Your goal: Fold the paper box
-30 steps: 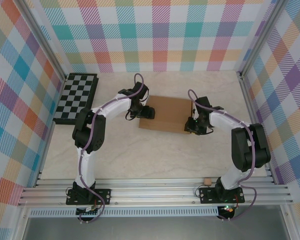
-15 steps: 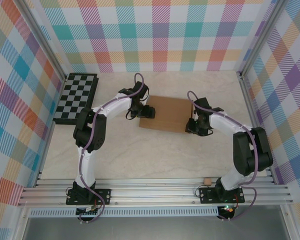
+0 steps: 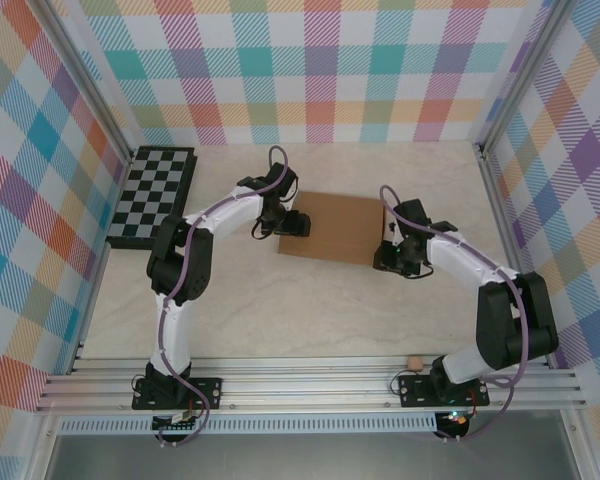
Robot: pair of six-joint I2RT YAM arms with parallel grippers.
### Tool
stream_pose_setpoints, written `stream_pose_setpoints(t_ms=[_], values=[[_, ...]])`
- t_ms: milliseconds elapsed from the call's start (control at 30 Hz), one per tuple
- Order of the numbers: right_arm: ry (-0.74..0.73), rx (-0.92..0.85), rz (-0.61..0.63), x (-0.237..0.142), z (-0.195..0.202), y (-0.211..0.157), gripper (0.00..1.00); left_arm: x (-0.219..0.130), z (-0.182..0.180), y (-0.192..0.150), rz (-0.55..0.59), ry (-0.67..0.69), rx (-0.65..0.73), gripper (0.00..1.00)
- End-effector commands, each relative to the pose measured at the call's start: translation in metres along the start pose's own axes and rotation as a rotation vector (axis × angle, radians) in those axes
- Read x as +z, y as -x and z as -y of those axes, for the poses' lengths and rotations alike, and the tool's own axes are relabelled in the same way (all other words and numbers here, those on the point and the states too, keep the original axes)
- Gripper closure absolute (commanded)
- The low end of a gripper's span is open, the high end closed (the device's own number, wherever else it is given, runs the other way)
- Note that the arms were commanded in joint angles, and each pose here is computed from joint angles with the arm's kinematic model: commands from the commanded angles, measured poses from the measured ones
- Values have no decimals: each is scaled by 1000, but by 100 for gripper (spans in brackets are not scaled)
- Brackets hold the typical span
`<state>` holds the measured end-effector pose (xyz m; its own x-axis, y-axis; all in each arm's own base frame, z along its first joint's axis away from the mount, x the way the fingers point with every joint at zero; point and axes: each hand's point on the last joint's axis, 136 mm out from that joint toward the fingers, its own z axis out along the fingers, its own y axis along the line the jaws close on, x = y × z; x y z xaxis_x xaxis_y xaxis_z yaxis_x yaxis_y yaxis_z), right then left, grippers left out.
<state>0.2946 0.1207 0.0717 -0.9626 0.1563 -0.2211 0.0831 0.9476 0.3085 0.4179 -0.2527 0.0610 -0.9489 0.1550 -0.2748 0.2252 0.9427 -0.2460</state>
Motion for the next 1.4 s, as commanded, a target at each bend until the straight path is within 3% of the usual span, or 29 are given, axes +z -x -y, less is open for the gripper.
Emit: stream_pose_setpoints(t_ms=[0, 300, 800, 1000, 1133, 1367], values=[[83, -6, 21, -9, -20, 13, 62, 25, -34, -28, -114, 117, -27, 25], [27, 24, -12, 22, -8, 24, 56, 24, -33, -27, -112, 110, -27, 25], [127, -15, 54, 36, -19, 33, 64, 26, -33, -28, -118, 108, -24, 25], [135, 29, 4, 21, -24, 26, 57, 26, -34, -29, -122, 109, -24, 25], [45, -13, 20, 17, -11, 32, 46, 26, -34, -29, -123, 104, -24, 25], [60, -70, 60, 35, -10, 51, 46, 24, -32, -28, -122, 101, -22, 25]])
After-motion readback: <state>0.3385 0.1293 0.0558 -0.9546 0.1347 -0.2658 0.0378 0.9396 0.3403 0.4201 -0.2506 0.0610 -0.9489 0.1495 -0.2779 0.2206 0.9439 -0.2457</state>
